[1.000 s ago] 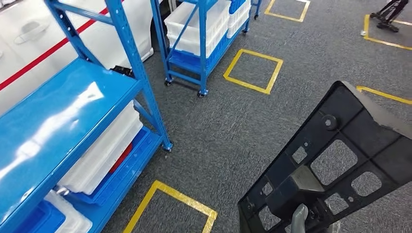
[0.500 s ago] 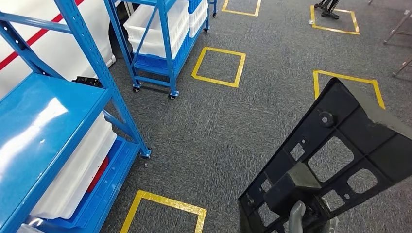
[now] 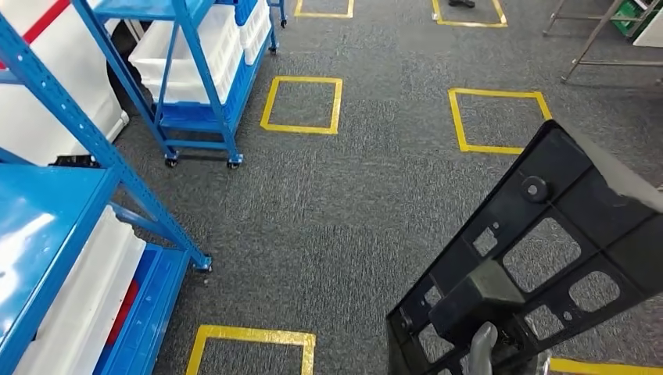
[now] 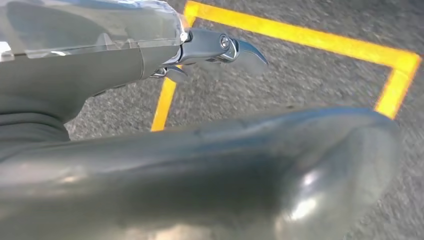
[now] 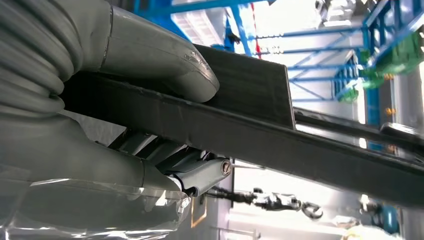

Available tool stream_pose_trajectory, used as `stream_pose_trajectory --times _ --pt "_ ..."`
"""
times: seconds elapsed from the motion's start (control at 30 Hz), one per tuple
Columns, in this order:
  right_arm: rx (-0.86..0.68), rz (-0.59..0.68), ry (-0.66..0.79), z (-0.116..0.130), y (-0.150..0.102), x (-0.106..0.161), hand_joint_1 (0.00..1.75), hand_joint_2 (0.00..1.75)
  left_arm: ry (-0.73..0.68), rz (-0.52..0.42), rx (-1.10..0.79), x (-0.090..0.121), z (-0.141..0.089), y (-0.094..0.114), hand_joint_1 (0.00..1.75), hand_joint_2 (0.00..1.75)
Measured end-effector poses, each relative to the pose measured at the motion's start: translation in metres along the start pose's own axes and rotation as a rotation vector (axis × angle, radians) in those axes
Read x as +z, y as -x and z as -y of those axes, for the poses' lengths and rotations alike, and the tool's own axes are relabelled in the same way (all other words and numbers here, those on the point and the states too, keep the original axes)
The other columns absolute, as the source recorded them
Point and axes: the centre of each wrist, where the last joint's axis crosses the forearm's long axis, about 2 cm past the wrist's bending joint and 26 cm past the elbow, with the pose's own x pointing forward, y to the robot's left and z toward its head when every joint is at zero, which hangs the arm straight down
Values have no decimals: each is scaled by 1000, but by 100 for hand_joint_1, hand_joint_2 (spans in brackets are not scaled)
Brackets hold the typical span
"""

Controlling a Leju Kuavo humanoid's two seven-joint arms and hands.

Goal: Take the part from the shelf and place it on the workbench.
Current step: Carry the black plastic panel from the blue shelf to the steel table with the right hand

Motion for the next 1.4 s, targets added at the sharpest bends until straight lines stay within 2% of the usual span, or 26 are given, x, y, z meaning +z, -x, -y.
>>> stream_pose_trajectory --times 1.4 --pt "-3 30 5 -1 -5 -6 175 175 3 -7 1 1 -4 3 0 0"
